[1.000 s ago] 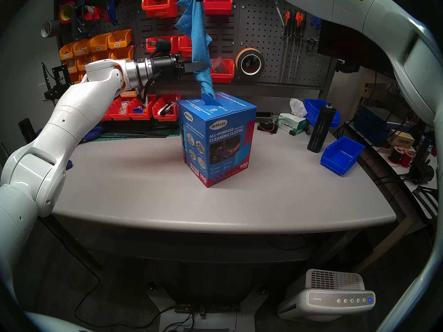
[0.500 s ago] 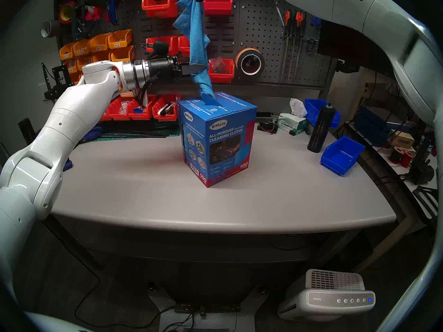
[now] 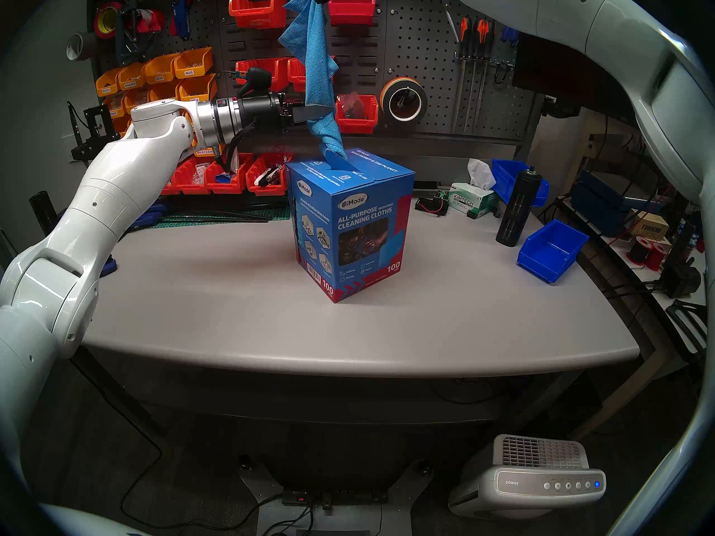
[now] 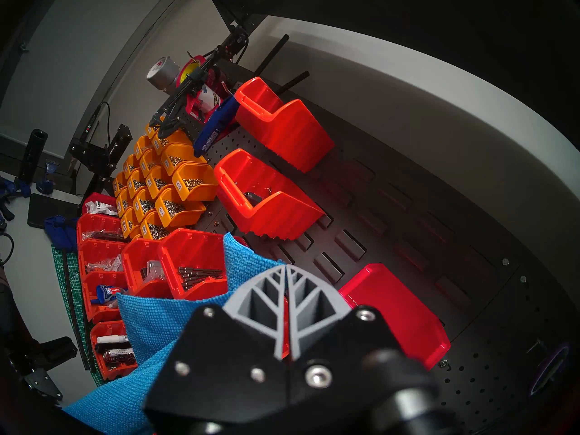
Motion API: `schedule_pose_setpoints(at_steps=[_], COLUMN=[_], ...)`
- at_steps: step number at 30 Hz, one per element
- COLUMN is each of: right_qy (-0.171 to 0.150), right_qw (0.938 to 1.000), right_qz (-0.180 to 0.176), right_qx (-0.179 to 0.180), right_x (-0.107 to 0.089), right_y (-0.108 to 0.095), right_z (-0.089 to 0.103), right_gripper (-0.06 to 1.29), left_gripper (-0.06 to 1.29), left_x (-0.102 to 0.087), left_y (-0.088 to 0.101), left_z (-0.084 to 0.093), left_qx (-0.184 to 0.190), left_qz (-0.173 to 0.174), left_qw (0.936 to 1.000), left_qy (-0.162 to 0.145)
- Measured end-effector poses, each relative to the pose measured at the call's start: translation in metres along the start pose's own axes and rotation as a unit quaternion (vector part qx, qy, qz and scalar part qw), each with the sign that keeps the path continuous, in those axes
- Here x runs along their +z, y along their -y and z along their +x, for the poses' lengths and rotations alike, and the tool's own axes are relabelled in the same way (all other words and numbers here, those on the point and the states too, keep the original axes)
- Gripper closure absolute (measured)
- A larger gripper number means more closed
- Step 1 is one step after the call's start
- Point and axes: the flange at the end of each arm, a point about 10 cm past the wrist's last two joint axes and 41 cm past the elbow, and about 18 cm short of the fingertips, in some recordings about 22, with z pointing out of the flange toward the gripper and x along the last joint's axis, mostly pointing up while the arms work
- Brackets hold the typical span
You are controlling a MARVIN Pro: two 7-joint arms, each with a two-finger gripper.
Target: Take out a shop towel
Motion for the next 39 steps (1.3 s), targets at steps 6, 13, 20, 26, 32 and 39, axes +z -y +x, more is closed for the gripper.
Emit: schedule_pose_setpoints(at_steps=[6, 13, 20, 26, 32, 39], right_qy=[0.0, 0.0, 0.0, 0.0, -0.002, -0.005], right_qw=[1.0, 1.0, 1.0, 1.0, 1.0, 1.0], right_qz=[0.0, 0.001, 0.001, 0.001, -0.001, -0.002], right_qx=[0.0, 0.0, 0.0, 0.0, 0.001, 0.006], right_x=[0.0001, 0.0001, 0.0001, 0.0001, -0.0005, -0.0016], right_y=[0.0001, 0.0003, 0.0004, 0.0004, -0.001, -0.0028], right_z=[-0.0001, -0.0002, -0.0003, -0.0003, 0.0013, 0.0034], right_gripper=[1.27, 1.27, 1.27, 1.27, 1.27, -0.02], left_gripper=[1.25, 1.25, 1.25, 1.25, 1.25, 1.25], left_x=[-0.0005, -0.0004, 0.0001, 0.0008, 0.0017, 0.0021], left_y=[-0.0015, -0.0025, -0.0031, -0.0035, -0.004, -0.0042], left_z=[0.0001, 0.0001, -0.0001, -0.0002, -0.0034, -0.0059], left_qx=[0.001, 0.002, 0.002, 0.001, -0.001, -0.003], left_qz=[-0.004, -0.006, -0.008, -0.009, -0.01, -0.011], left_qw=[1.0, 1.0, 1.0, 1.0, 0.9999, 0.9999], left_qy=[0.0, 0.0, 0.0, -0.001, 0.002, 0.003])
